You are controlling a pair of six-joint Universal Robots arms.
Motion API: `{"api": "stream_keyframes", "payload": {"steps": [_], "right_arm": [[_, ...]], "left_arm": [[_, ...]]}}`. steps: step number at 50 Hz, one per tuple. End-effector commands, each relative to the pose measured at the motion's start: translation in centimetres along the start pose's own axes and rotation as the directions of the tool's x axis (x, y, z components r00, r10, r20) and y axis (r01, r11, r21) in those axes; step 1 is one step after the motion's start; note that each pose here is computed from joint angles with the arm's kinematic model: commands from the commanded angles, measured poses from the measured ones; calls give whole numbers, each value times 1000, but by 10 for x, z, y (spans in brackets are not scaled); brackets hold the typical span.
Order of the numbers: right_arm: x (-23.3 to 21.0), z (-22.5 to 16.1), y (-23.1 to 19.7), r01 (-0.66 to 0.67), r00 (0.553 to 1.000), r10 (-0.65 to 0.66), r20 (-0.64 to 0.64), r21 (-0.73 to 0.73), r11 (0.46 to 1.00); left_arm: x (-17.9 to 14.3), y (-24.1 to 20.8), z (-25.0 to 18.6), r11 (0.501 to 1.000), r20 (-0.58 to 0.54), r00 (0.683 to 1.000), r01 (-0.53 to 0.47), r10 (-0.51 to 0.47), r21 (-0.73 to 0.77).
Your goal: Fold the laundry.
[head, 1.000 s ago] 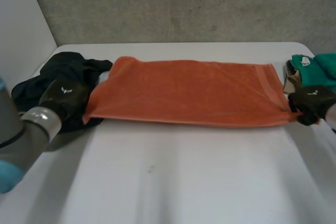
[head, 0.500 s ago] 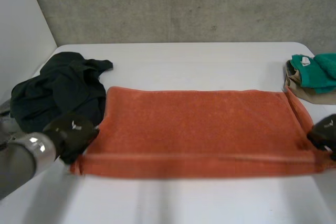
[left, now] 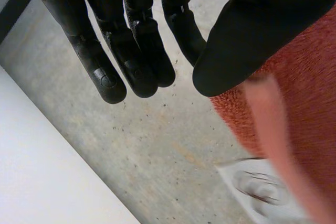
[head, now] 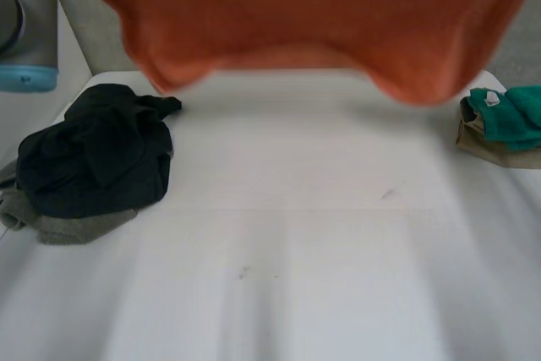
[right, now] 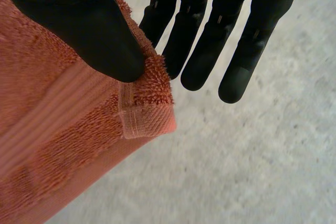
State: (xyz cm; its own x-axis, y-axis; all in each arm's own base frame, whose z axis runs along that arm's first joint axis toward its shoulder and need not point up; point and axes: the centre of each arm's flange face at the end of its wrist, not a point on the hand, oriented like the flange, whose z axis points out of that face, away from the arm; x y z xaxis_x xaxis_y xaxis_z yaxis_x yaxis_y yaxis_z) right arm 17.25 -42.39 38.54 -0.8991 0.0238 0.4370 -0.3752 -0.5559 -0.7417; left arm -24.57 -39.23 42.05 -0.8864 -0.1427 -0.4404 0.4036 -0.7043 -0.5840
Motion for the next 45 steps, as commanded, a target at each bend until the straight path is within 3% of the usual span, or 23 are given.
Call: {"api": "stream_keyframes", "payload": {"steps": [1, 9, 16, 24, 28, 32, 35, 36, 39, 40, 42, 45], "right_arm": [[-23, -16, 13, -8, 993, 21, 113, -115, 993], [-52, -47, 54, 31, 975, 32, 218, -280, 960], [-85, -96, 103, 170, 921, 23, 390, -451, 876], [-77, -144, 128, 326, 848, 72, 525, -625, 709], [-57, -168, 120, 383, 818, 132, 560, -702, 601], [-28, -198, 99, 494, 758, 161, 632, -717, 491], [-16, -212, 89, 573, 703, 148, 696, -677, 462], [-11, -220, 86, 620, 661, 139, 737, -642, 452], [-6, -227, 83, 673, 607, 111, 787, -583, 455], [-7, -229, 84, 680, 594, 107, 797, -569, 462], [-9, -229, 86, 671, 603, 115, 789, -580, 462], [-12, -226, 95, 658, 616, 127, 777, -597, 458]], "left_arm": [[8, 26, -18, 982, -107, 994, 15, -36, -187], [32, 72, -71, 933, -243, 963, 18, -113, -360], [67, 101, -153, 840, -397, 888, -24, -231, -541], [76, 98, -236, 718, -489, 796, -102, -356, -689], [63, 83, -265, 661, -531, 745, -164, -404, -733], [37, 45, -286, 619, -596, 666, -249, -449, -745], [22, 29, -295, 583, -620, 630, -306, -469, -752], [14, 20, -300, 563, -631, 607, -337, -483, -755], [7, 7, -306, 539, -648, 566, -378, -509, -753], [5, 1, -310, 521, -653, 536, -399, -535, -754], [5, -1, -311, 518, -663, 514, -416, -544, -747], [12, 8, -303, 547, -693, 515, -430, -505, -718]]}}
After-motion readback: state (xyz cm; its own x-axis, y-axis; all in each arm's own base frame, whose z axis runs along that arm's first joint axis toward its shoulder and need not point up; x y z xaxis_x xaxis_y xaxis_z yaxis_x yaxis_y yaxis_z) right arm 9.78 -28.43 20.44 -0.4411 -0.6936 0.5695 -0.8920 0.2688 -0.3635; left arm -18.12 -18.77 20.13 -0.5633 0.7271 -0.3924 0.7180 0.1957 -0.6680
